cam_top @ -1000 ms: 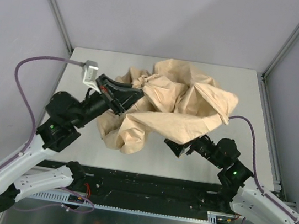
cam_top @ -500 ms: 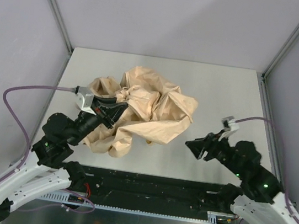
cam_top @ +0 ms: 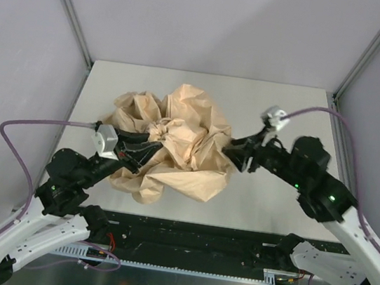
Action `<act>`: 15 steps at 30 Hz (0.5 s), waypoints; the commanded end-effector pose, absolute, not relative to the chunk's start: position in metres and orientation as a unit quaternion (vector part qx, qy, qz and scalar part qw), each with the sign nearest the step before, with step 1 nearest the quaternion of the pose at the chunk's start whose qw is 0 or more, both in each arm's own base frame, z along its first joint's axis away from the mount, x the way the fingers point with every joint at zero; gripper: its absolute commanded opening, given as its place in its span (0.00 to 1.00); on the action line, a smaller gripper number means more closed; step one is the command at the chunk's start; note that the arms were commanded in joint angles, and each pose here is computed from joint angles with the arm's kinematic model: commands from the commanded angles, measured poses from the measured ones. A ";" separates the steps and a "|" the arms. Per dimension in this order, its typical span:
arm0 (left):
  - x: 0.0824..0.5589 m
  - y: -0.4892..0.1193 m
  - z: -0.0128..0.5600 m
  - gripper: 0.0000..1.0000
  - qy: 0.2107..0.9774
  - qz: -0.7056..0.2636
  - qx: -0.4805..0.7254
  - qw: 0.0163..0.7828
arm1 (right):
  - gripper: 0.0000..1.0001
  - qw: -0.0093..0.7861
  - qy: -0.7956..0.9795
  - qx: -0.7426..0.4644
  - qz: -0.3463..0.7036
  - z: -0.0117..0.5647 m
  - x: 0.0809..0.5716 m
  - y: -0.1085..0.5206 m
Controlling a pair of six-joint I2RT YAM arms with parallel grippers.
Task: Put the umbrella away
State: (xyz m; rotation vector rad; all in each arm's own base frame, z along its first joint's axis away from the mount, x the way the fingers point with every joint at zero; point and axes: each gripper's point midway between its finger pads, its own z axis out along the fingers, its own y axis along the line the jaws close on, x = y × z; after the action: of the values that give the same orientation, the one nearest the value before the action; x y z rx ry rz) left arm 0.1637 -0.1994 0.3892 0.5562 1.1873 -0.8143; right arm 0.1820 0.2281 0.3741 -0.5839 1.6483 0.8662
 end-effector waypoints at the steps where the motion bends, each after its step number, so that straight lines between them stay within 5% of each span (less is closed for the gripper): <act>1: 0.142 -0.212 0.421 0.00 0.466 -0.412 0.289 0.727 | 0.41 0.558 0.639 -0.336 0.408 0.391 0.179 0.269; 6: 0.139 -0.233 0.422 0.00 0.462 -0.454 0.309 0.696 | 0.14 0.527 0.591 -0.375 0.481 0.399 0.158 0.323; 11: 0.138 -0.250 0.415 0.00 0.470 -0.486 0.320 0.664 | 0.12 0.507 0.580 -0.377 0.515 0.399 0.142 0.350; 15: 0.132 -0.254 0.413 0.00 0.471 -0.509 0.319 0.646 | 0.24 0.495 0.629 -0.353 0.484 0.380 0.149 0.341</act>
State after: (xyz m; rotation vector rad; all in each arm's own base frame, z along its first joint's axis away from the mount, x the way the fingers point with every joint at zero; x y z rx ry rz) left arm 0.1581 -0.2511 0.3687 0.7120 1.2333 -1.0258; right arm 0.1527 0.3404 0.3429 -0.9300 1.6076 1.1377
